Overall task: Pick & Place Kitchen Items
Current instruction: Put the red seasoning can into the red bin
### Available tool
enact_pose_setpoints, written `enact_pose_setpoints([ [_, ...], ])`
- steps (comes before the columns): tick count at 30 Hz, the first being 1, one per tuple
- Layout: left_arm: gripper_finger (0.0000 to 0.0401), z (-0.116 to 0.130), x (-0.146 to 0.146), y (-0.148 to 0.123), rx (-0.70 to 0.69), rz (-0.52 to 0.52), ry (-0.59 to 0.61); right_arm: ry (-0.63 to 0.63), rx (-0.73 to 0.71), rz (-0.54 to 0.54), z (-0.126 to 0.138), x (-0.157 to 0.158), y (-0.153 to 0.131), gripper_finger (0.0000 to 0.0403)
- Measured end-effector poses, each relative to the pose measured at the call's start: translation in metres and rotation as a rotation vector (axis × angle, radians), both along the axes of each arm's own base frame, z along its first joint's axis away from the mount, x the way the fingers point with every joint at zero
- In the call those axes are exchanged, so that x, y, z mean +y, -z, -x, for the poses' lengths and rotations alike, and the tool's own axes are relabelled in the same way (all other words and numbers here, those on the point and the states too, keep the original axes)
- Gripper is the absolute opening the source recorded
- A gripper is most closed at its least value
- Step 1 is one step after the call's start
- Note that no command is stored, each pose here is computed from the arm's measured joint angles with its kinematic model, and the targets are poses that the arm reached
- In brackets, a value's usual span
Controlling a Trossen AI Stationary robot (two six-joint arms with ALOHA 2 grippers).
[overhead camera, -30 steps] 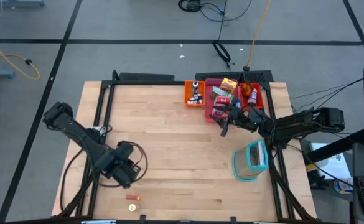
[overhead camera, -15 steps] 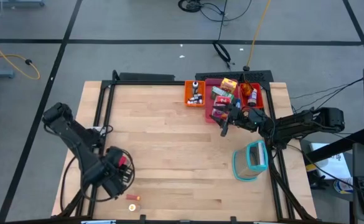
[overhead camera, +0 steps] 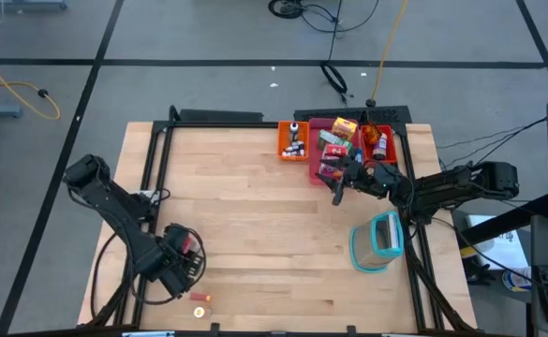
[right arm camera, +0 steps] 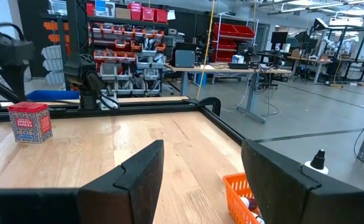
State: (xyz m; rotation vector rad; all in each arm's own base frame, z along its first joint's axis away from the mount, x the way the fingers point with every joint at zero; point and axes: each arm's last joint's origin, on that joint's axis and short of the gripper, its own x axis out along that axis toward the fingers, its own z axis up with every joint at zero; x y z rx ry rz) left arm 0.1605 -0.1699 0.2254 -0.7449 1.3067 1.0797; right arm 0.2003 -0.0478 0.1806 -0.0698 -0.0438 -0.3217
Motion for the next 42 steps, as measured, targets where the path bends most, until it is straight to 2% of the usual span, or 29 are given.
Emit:
enact_pose_setpoints([
  [10,0.0297,0.007,0.008,0.023,0.040,-0.035,0.005,0.000,-0.001,-0.002,0.000,0.000,0.000,0.0208],
  [17,0.0285,0.011,0.013,0.041,0.036,-0.045,0.111,0.000,-0.001,-0.002,0.000,0.000,0.000,0.0208],
  [23,0.0202,0.011,0.014,0.041,0.041,-0.039,0.169,0.000,0.007,-0.004,0.000,0.000,0.001,0.0208],
  [35,0.0201,0.011,0.014,0.040,0.059,-0.033,0.233,0.001,0.021,-0.007,0.000,0.000,0.002,0.0208],
  [42,0.0201,0.001,0.022,0.018,0.048,0.022,0.337,0.000,0.020,-0.007,0.000,0.000,0.002,0.0208],
])
